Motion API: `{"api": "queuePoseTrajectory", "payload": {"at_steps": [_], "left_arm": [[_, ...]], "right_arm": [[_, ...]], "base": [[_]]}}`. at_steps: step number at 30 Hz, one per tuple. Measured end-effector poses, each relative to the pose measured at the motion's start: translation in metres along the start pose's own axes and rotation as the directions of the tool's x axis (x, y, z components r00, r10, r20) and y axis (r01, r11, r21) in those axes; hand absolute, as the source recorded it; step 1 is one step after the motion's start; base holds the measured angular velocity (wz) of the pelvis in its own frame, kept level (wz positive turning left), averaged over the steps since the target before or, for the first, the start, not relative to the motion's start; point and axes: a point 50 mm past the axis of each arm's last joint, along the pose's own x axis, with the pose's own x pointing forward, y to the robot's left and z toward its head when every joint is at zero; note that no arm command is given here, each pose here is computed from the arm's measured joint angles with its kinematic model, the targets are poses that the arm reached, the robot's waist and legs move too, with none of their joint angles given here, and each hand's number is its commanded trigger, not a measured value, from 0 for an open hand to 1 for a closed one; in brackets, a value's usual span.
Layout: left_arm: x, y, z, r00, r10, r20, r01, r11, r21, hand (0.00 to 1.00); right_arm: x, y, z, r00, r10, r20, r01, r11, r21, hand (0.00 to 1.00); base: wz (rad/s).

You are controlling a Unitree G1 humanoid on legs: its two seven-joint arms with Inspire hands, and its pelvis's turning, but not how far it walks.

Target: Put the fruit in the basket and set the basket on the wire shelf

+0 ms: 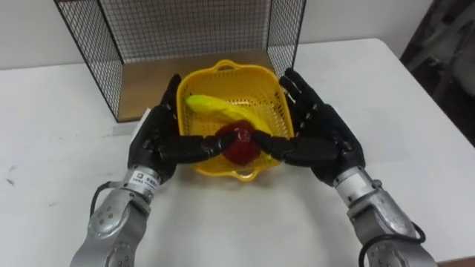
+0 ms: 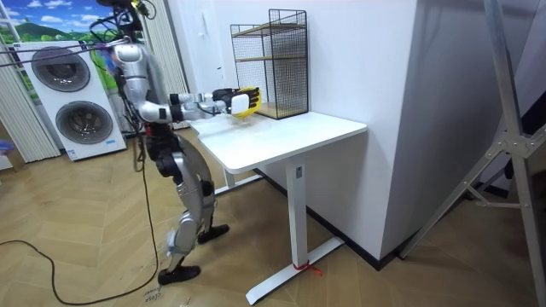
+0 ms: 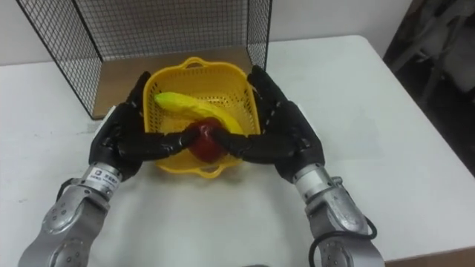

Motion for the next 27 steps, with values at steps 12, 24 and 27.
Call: {"api": "queuePoseTrajectory", "payload": {"at_steps": [12, 24, 27], "left_arm": [[0.007, -0.002, 0.010, 0.999, 0.016, 0.049, -0.017, 1.000, 0.027, 0.00], [0.008, 0.001, 0.011, 0.998, 0.029, 0.048, -0.031, 0.999, 0.037, 0.00], [0.009, 0.000, 0.013, 0.998, 0.026, 0.055, -0.028, 0.999, 0.036, 0.00]], "right_arm": [[0.009, 0.005, 0.007, 0.999, 0.017, 0.033, -0.017, 1.000, -0.021, 0.00], [0.008, 0.001, 0.009, 1.000, 0.006, 0.027, -0.005, 1.000, -0.028, 0.00], [0.010, 0.000, 0.012, 0.999, 0.006, 0.035, -0.005, 1.000, -0.031, 0.00]], "base": [[0.14], [0.02], [0.00]]}}
